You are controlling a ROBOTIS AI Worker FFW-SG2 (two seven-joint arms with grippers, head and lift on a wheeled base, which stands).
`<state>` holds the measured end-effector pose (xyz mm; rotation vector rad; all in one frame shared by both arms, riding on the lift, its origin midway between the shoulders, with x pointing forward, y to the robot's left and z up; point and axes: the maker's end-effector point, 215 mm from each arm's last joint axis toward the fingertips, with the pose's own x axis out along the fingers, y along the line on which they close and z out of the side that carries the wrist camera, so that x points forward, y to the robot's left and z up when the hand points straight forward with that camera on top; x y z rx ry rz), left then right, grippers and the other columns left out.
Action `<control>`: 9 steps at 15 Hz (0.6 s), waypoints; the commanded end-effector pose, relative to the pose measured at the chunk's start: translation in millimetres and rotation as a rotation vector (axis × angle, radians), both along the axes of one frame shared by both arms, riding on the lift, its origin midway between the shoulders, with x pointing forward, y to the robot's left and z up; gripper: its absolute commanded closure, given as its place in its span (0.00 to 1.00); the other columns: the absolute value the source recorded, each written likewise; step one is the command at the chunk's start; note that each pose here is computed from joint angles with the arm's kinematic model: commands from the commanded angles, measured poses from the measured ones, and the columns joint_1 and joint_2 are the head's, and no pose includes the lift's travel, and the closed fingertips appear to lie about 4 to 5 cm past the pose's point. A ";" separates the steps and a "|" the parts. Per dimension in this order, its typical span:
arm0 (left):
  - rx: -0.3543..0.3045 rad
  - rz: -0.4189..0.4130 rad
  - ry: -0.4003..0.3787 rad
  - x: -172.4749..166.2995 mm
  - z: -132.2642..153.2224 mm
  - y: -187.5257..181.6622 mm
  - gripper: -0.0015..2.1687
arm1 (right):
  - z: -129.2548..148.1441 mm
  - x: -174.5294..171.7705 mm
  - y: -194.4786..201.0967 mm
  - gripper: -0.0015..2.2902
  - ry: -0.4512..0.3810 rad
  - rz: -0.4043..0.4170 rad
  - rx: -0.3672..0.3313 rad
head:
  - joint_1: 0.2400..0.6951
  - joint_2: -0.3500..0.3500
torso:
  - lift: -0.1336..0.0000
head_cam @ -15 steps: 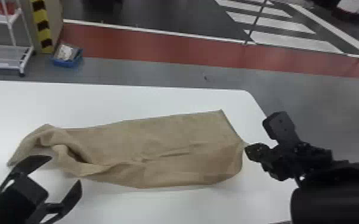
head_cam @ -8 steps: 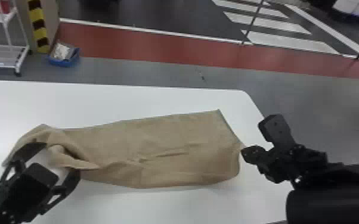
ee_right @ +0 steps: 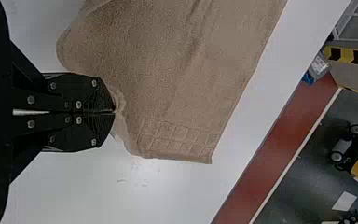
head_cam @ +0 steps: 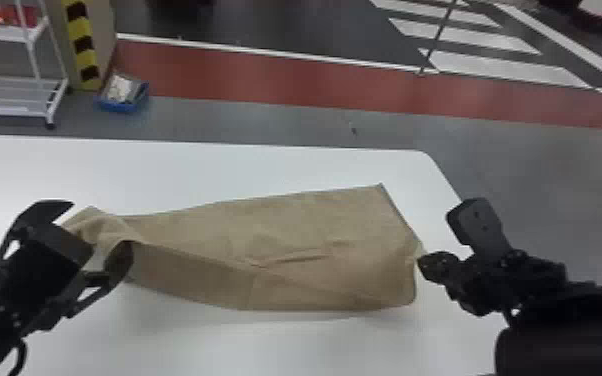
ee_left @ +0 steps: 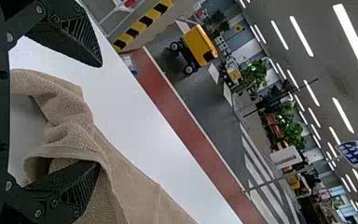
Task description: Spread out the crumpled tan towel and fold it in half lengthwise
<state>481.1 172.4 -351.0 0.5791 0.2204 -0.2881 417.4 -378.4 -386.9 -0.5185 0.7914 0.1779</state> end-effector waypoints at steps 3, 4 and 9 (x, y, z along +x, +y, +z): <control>0.027 0.059 0.002 13.6 12.2 38.3 0.10 | -5.0 -8.9 -1.8 0.51 0.014 -0.004 -0.005 | 1.00 0.16 | 0.08; 0.028 0.069 0.001 15.3 17.0 46.7 0.10 | -4.2 -9.7 -3.2 0.51 0.013 -0.008 -0.005 | 1.00 0.17 | 0.08; 0.045 0.080 0.012 11.2 24.1 62.7 0.10 | 10.4 -5.7 -26.3 0.51 -0.015 -0.044 -0.016 | 1.00 0.22 | 0.08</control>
